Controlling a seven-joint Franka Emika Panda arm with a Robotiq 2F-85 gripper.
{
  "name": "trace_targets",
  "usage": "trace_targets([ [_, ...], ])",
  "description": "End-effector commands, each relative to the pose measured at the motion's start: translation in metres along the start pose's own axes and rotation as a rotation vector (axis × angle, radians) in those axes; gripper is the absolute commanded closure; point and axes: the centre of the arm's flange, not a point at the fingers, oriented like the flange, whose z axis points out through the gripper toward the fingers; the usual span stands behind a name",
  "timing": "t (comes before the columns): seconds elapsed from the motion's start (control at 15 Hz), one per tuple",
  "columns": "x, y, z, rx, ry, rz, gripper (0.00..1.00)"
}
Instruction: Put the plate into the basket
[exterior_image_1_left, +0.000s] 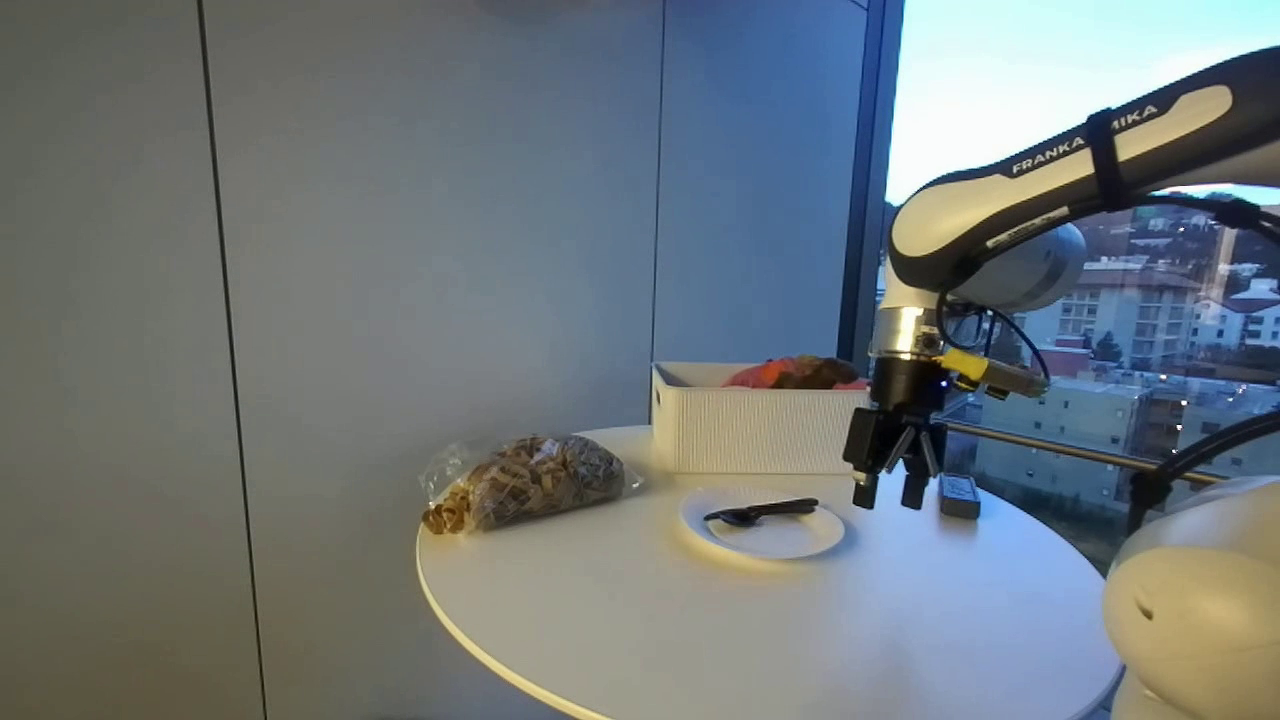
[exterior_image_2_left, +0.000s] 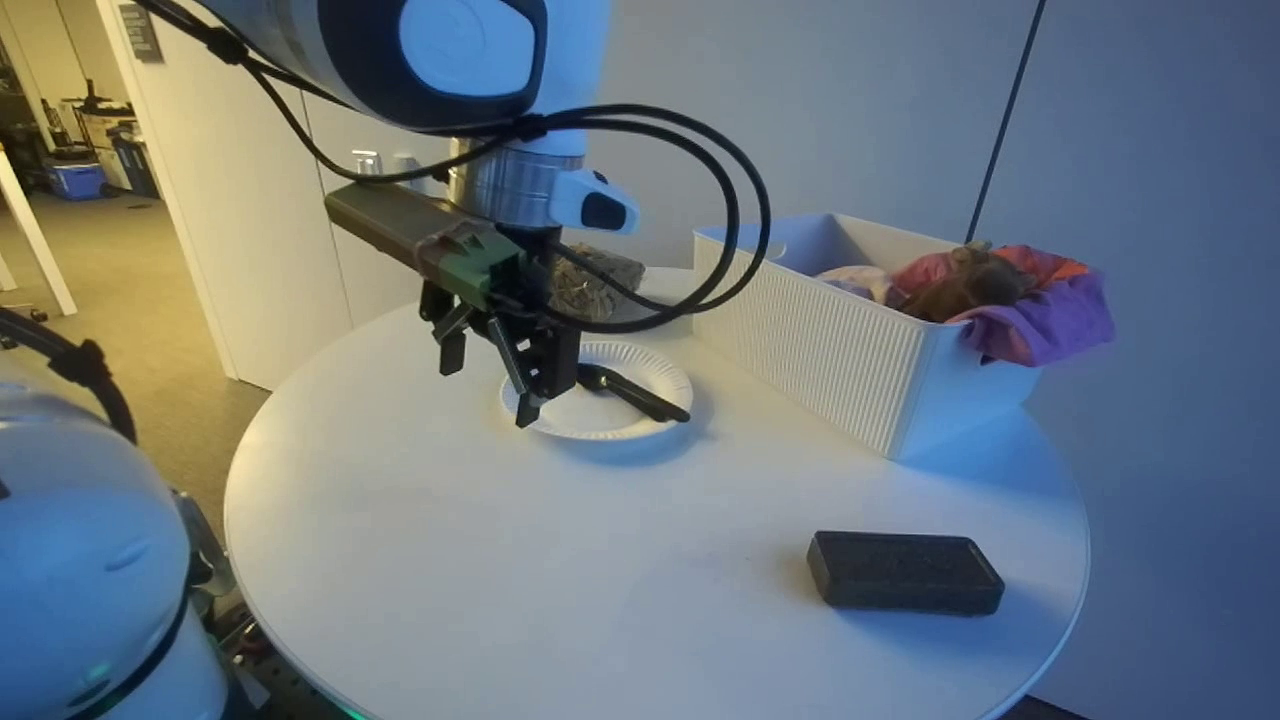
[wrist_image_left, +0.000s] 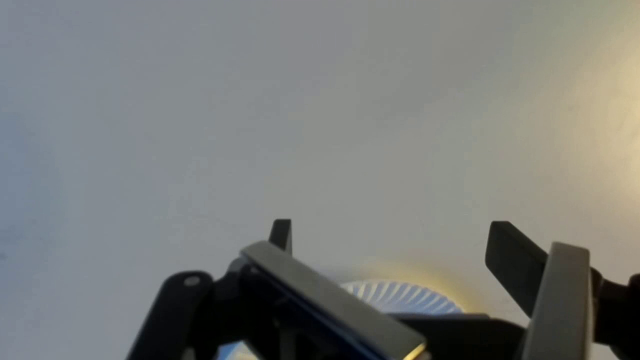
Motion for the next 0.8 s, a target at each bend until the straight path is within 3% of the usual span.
trace_targets([
  [0.0,0.037,0.018,0.034,0.03,0.103,-0.001,0.0],
  [0.13,0.055,0.031,0.054,0.067,0.165,0.027,0.0],
  [0.4,0.07,0.071,0.103,0.11,0.201,0.134,0.0],
  [0.73,0.083,0.1,0.124,0.362,0.199,0.045,0.0],
])
